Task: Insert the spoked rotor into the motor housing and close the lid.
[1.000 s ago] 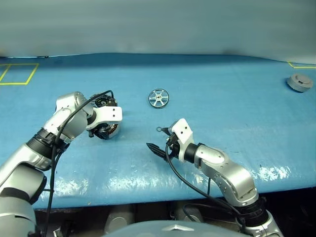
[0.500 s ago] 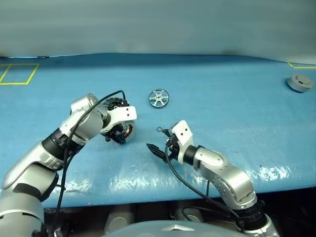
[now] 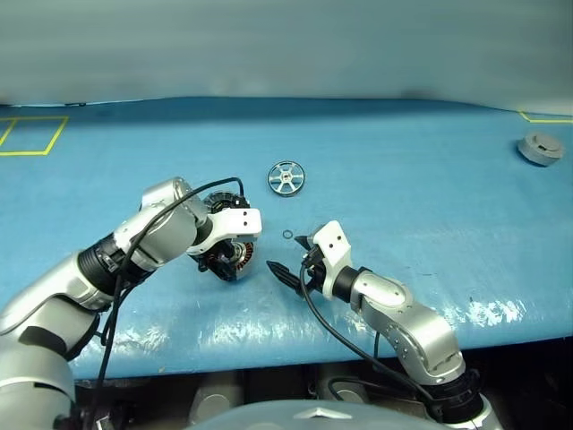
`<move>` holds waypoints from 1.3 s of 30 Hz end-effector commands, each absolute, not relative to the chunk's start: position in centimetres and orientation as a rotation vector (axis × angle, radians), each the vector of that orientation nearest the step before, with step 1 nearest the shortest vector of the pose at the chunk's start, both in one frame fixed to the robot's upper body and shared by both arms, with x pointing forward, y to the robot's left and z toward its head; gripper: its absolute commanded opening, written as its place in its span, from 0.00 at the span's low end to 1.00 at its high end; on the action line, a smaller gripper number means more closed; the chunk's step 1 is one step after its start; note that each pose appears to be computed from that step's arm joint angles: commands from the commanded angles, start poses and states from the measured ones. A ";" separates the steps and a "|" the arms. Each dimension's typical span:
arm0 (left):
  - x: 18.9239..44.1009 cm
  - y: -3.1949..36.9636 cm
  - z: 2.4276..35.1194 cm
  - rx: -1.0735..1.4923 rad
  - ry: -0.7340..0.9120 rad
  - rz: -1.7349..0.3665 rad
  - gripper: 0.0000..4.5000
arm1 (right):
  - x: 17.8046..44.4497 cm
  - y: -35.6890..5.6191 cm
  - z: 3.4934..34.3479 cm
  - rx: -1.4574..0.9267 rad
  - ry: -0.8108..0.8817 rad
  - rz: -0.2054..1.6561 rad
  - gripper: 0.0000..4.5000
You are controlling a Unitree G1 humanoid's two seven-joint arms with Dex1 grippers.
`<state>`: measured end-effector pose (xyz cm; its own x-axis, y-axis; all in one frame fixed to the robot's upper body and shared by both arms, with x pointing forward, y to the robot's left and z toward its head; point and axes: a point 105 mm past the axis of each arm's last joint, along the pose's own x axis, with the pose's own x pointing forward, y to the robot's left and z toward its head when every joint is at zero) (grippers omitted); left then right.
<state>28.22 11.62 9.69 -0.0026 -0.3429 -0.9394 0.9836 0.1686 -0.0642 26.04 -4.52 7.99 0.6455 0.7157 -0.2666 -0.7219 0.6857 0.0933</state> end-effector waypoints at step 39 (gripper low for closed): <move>23.6 10.2 15.6 0.202 0.164 -1.004 1.00 | 29.3 -7.3 7.7 -0.045 0.218 0.578 1.00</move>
<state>23.58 9.92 14.34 0.4653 -0.8367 -0.2889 0.8771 0.4798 0.0228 28.83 -7.28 6.66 0.7917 0.5497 -0.2665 -0.5608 0.8270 0.0396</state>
